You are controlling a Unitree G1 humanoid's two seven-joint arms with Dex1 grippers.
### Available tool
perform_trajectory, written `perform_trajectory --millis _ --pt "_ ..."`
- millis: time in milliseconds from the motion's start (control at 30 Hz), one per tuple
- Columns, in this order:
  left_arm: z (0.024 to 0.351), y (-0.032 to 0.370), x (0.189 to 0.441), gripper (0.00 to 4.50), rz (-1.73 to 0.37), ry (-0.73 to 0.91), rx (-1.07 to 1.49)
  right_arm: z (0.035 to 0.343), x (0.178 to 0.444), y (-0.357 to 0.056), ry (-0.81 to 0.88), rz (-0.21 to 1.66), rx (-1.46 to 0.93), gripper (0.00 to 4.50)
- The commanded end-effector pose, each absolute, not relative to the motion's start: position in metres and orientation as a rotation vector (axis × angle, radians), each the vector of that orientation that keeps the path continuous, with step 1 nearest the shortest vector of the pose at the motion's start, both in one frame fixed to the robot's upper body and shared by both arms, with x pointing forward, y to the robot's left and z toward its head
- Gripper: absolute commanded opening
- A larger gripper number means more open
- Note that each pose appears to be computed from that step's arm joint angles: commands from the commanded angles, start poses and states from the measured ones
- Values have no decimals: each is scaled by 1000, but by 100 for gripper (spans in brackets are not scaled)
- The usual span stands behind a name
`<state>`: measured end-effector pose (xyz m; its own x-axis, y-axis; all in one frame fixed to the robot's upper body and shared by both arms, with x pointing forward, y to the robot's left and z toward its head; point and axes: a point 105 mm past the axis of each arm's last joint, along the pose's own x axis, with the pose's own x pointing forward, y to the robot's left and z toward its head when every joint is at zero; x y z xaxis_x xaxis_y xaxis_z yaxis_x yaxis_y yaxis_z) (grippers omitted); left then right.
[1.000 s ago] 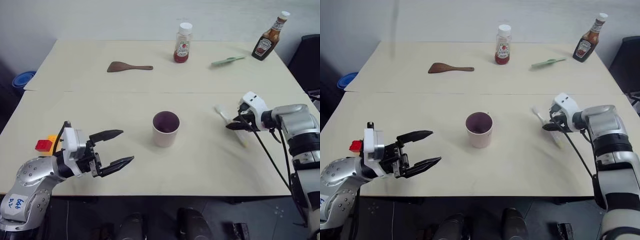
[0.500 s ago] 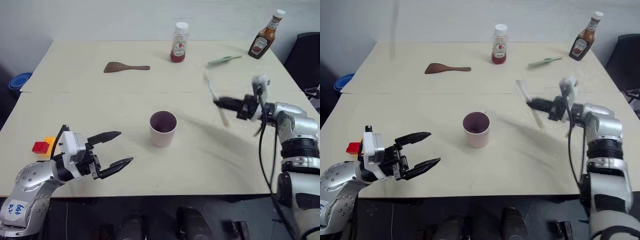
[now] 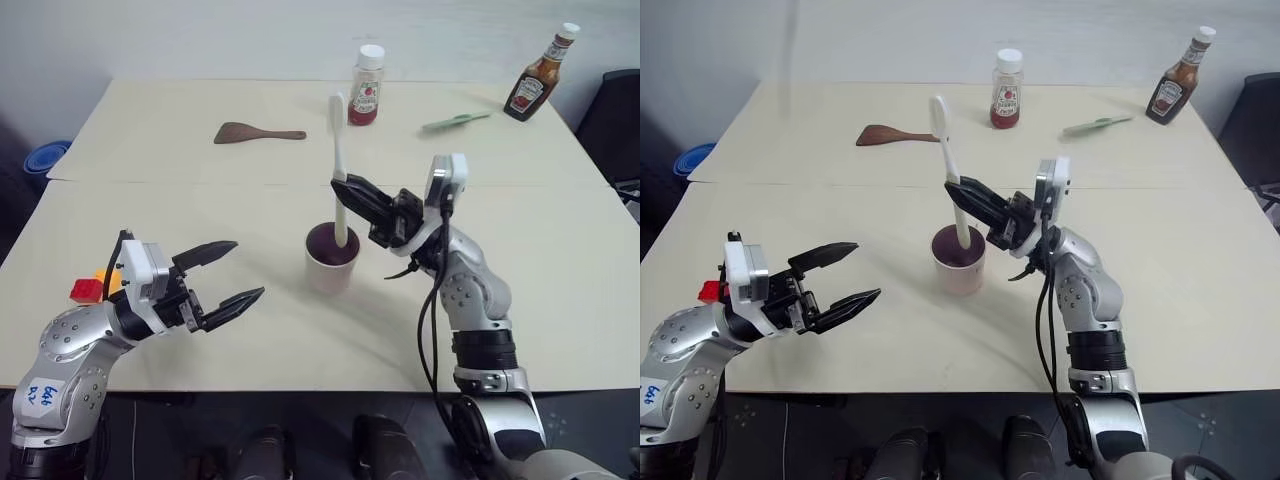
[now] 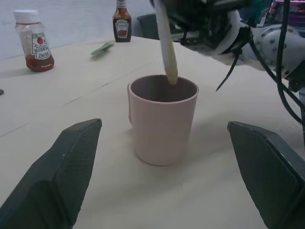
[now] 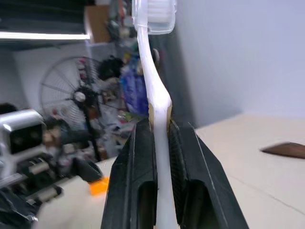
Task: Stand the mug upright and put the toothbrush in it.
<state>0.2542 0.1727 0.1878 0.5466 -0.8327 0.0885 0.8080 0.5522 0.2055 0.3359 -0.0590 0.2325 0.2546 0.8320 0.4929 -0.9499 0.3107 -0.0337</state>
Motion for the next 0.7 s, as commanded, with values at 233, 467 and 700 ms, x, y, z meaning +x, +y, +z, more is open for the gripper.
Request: perform_trajectory --millis 233,467,700 --pt "197 186 253 450 -911 -221 186 235 320 -71 -515 1337 135 309" --pt "174 215 240 450 -850 -88 277 214 314 -145 -364 1274 -148 448" --pt "142 257 224 450 -729 52 339 177 287 -197 -175 1284 -278 448"
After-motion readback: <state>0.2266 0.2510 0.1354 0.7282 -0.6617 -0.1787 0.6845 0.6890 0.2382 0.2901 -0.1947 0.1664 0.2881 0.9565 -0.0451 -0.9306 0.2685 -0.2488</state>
